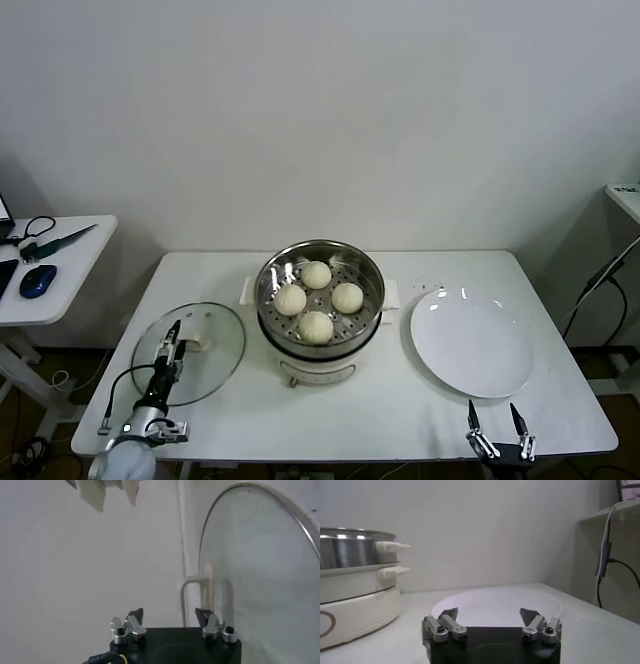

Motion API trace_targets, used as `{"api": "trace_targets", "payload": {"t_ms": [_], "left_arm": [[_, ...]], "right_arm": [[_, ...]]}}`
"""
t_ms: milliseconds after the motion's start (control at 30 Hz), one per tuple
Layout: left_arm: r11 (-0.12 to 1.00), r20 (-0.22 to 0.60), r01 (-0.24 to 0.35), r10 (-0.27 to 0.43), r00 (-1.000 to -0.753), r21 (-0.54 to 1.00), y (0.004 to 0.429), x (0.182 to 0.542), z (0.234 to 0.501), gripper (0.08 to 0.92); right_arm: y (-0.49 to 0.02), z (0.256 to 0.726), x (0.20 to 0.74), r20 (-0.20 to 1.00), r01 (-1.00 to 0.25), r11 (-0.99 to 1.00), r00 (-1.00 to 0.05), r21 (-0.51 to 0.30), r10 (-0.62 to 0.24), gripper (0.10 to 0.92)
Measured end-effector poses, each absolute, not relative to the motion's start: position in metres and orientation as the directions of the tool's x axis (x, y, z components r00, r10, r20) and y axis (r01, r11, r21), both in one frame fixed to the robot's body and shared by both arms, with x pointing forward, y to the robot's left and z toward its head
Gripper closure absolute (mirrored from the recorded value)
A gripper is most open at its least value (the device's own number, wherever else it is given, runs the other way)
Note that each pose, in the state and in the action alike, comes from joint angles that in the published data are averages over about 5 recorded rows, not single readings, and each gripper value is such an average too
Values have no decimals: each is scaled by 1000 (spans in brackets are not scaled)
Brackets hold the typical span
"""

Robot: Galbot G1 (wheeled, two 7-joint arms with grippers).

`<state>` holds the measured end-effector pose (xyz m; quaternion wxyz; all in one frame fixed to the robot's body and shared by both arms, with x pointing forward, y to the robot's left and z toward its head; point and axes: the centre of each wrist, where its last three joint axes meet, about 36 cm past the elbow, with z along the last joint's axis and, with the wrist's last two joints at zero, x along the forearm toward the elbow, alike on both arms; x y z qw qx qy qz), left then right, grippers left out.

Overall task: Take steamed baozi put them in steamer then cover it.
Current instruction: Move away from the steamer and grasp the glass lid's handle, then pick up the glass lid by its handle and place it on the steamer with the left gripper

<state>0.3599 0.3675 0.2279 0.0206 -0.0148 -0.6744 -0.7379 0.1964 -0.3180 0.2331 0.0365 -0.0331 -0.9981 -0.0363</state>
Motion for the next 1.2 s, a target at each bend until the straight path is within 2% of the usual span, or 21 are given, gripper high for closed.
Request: {"api": "trace_targets", "payload": {"t_ms": [600,700,933,1200], "left_arm": [[-23,91,93,-90,-992,995,356,365,224,842],[-7,90,91,-98,-991,996,354,364,225,868],[36,80,77,-117,-990,996,351,362,232,868],[69,38,30,-124,-992,997,346,363,272,868]], "right_arm": [[-311,231,197,70,51,997,-996,63,47,200],[-310,230,196,68,51,997,-997,62,46,200],[-309,232,193,61,48,997,-997,59,44,200],[-309,236,192,53,50,998,-997,44,48,200]]}}
